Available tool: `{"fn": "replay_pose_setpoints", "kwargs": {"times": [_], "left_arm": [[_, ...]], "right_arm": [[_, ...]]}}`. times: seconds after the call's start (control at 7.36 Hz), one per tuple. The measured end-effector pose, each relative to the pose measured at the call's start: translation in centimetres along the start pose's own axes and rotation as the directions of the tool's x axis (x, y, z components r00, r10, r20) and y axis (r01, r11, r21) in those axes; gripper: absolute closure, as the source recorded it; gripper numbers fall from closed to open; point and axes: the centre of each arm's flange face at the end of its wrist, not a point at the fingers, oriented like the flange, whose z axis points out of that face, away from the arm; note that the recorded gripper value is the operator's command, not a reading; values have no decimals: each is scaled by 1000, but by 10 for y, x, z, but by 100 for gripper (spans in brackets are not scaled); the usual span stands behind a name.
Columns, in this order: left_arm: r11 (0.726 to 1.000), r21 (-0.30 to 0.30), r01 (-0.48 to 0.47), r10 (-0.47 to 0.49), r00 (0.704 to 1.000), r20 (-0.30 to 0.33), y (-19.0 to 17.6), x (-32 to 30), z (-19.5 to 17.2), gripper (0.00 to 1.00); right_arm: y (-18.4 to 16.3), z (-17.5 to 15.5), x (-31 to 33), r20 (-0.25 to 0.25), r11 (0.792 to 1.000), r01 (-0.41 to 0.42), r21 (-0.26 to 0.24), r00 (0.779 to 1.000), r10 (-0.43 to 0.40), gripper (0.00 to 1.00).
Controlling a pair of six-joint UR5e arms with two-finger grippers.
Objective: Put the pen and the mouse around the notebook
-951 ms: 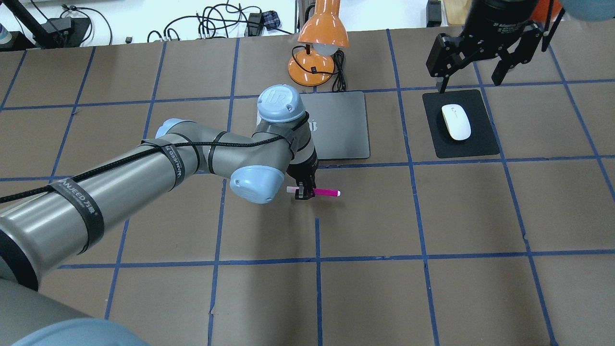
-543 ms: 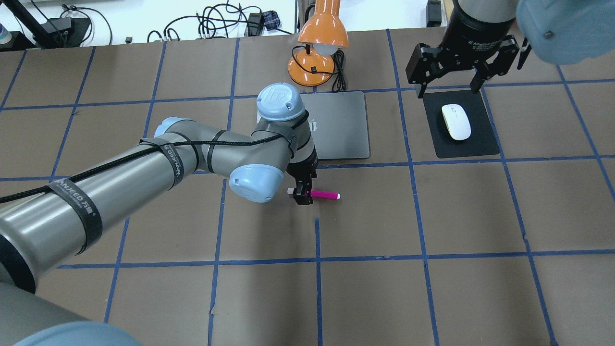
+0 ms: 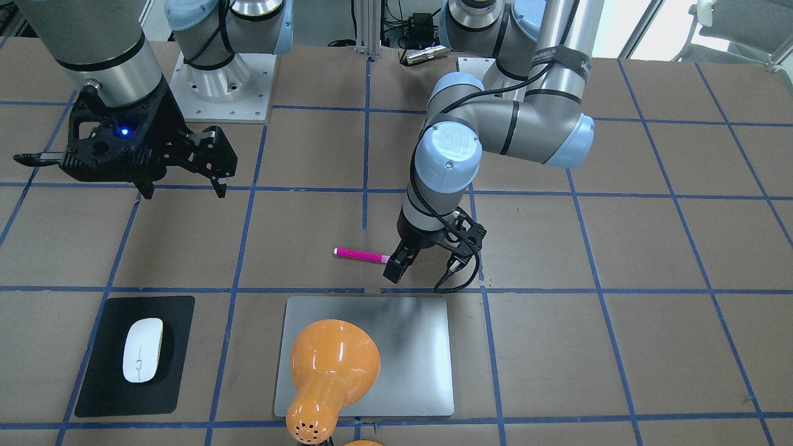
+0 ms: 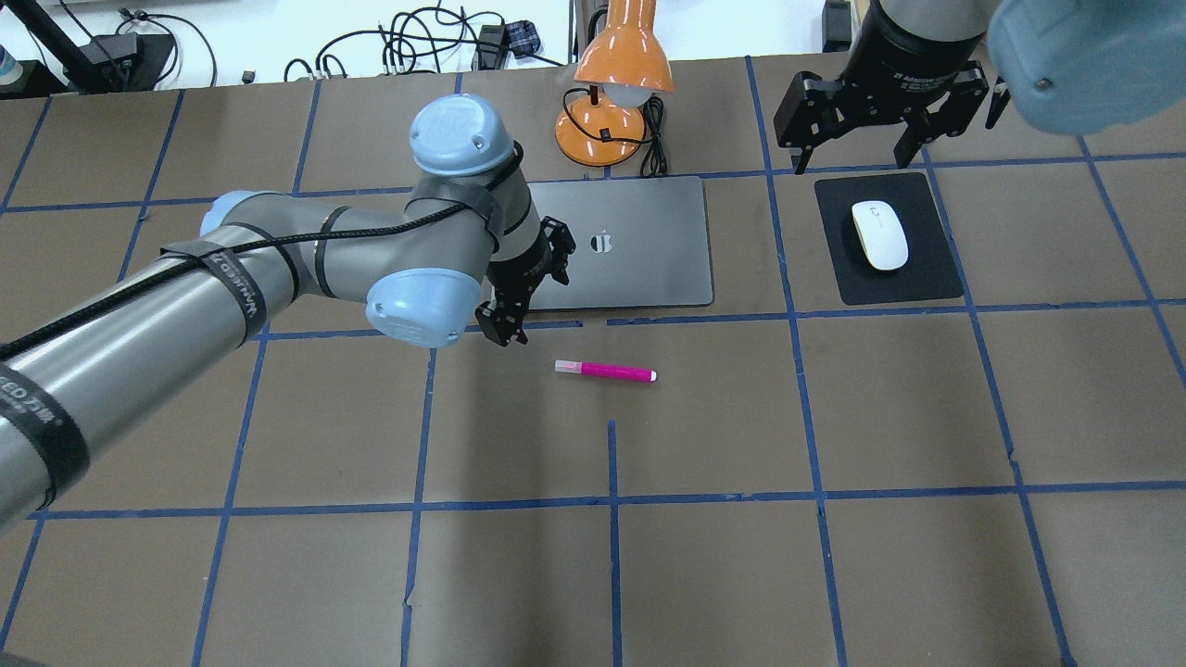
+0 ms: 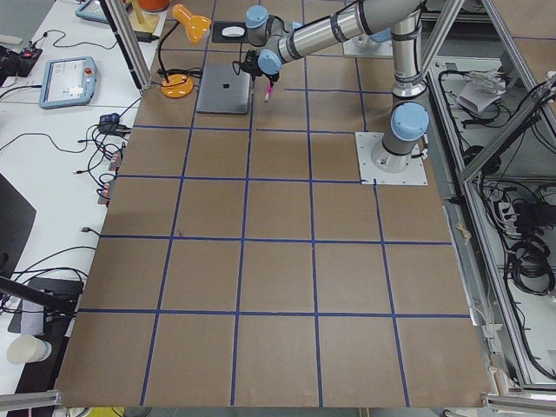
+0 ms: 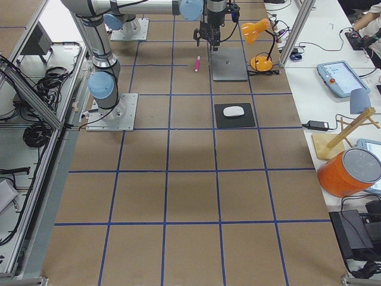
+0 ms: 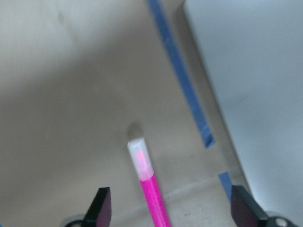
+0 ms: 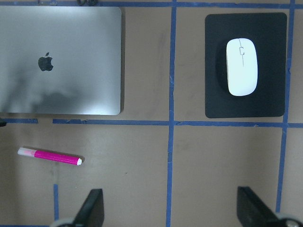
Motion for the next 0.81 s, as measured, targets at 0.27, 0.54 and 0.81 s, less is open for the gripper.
{"fn": "replay_pose_setpoints", "kwargs": {"times": [0.27, 0.54, 0.81], "left_arm": [[965, 6, -262, 262, 964, 34, -60, -15, -64, 0], [904, 36, -427, 426, 904, 27, -92, -23, -136, 0], [812, 32, -582, 581, 813, 33, -90, -36, -170, 0]], "right_arm": [[-2, -2, 0, -4, 1000, -7, 12, 1000, 7, 0], [-2, -1, 1, -7, 1000, -5, 11, 1000, 5, 0], [-2, -1, 1, -9, 1000, 0, 11, 1000, 0, 0]]}}
